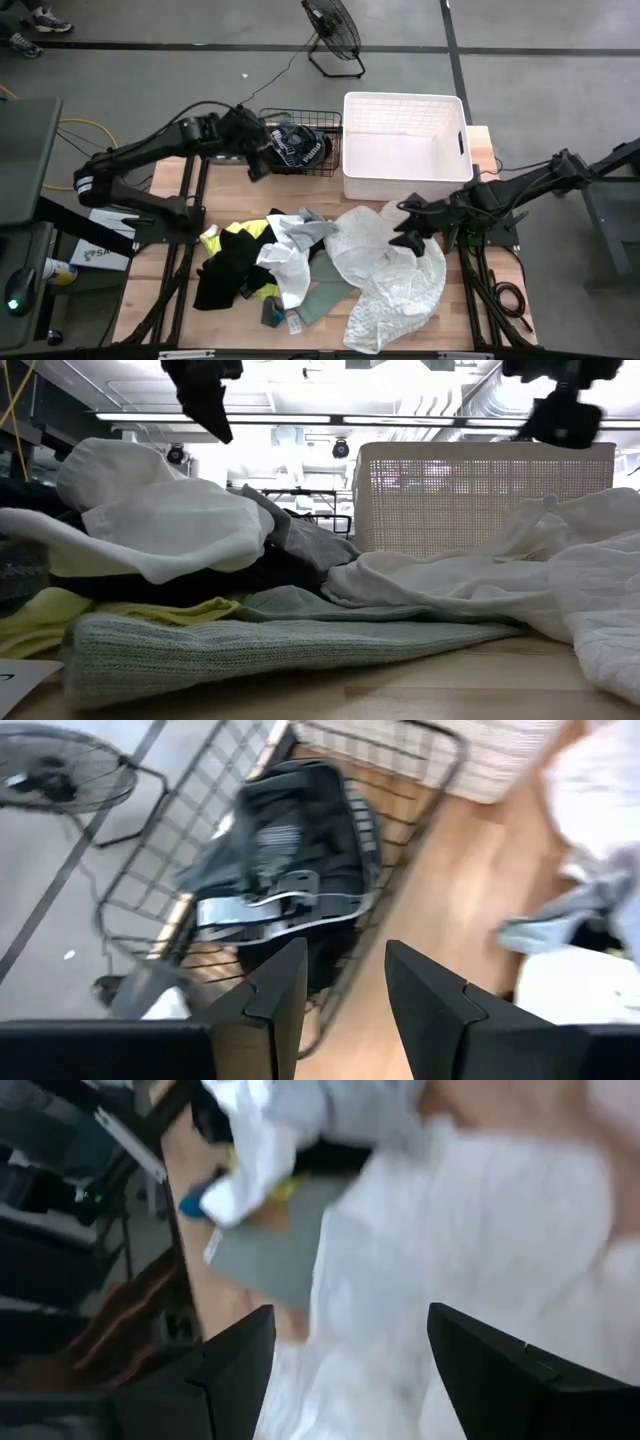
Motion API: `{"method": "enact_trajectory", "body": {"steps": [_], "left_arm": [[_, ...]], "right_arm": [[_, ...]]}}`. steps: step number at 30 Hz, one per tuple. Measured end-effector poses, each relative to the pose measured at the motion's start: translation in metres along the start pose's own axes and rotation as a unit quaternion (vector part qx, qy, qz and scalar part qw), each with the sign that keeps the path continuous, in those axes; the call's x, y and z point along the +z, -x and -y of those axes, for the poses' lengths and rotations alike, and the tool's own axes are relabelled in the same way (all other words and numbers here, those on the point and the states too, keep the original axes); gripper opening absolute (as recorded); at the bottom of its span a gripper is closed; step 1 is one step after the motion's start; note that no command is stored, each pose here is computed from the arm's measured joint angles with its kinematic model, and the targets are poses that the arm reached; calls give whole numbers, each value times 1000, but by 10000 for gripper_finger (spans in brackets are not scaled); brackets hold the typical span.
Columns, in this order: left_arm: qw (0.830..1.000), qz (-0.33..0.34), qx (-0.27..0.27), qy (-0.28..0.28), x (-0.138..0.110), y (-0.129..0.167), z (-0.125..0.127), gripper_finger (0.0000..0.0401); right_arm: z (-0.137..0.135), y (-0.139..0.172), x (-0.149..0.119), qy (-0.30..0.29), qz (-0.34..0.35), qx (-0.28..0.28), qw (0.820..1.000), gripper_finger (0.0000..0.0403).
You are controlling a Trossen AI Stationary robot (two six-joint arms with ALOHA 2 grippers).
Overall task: Pick & Place Cloths
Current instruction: Put the white dress into the white laundry bin
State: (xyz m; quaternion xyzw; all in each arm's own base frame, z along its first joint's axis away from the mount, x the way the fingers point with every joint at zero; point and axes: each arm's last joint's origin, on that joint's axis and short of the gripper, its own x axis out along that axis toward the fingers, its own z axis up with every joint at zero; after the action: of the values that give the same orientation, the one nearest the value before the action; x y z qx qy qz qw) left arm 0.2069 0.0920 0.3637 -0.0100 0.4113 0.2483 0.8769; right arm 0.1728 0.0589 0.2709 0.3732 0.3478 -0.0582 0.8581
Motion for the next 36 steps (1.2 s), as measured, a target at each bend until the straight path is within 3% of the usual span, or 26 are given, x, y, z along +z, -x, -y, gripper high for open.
{"method": "enact_trajectory", "body": {"steps": [10, 19, 23, 36], "left_arm": [[997, 18, -63, -42, 1, 10, 42, 131], [993, 26, -93, -74, -1, 17, 61, 131], [992, 27, -98, -77, -1, 18, 65, 131], [991, 21, -115, -67, -2, 18, 66, 131]], "right_arm": [[2, 5, -31, -129, -92, -56, 986, 254], [19, 1, -52, -194, -110, -223, 949, 254], [21, -7, -56, -195, -113, -262, 938, 254], [23, -44, -62, -142, -56, -336, 929, 254]]}}
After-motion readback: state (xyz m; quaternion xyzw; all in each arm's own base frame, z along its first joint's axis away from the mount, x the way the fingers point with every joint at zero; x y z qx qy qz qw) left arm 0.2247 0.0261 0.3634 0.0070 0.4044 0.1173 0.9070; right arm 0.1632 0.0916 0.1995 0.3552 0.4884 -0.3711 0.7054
